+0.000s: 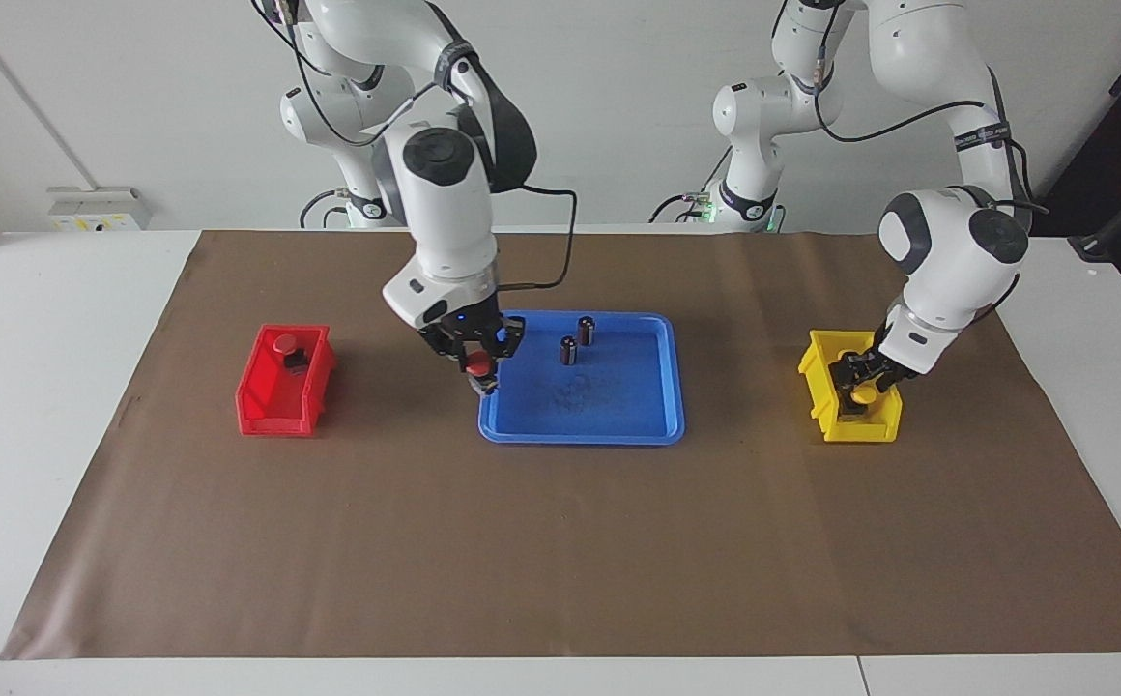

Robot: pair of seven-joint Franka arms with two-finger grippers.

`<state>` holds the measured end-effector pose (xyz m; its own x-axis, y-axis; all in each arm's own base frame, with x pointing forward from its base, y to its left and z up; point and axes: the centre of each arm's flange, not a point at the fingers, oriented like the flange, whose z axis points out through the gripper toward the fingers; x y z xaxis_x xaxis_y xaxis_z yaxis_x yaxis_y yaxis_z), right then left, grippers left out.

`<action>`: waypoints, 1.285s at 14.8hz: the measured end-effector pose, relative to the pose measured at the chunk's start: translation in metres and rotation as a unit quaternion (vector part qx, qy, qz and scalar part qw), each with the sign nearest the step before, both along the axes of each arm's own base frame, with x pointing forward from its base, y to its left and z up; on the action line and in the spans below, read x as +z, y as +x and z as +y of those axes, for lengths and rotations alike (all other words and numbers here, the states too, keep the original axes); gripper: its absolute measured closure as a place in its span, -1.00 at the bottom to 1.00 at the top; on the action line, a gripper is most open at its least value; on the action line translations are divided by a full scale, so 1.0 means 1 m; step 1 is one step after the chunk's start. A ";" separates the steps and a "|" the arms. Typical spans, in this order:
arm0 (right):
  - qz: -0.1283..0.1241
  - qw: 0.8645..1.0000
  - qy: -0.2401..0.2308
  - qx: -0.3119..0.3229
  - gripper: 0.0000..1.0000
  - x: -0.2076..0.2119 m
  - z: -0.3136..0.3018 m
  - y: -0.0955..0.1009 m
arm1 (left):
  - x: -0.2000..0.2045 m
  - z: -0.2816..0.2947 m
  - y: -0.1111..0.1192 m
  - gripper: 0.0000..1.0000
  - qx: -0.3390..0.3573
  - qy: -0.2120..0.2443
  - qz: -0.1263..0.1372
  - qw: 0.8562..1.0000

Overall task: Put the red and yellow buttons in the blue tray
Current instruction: 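Carry the red button to the tray while the left gripper grasps a yellow button, then release the red button in the tray while the left gripper lifts the yellow button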

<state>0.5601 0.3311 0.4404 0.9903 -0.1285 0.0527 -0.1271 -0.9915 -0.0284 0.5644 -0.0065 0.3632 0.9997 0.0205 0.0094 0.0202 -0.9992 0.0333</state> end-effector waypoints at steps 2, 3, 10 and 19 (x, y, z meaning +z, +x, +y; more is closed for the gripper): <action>0.003 1.000 -0.004 -0.006 0.18 -0.029 0.031 -0.008 | 0.000 0.000 0.000 0.19 0.000 0.000 0.000 1.000; 0.009 1.000 -0.010 -0.008 0.18 -0.044 0.040 -0.011 | 0.000 0.000 0.000 0.19 0.000 0.000 0.000 1.000; 0.013 1.000 -0.019 -0.011 0.17 -0.089 0.067 -0.021 | 0.004 0.002 0.002 0.19 0.001 0.000 -0.003 1.000; 0.019 0.999 -0.029 -0.001 -1.00 0.010 -0.033 0.024 | 0.137 -0.018 0.028 0.19 0.015 0.020 0.017 1.000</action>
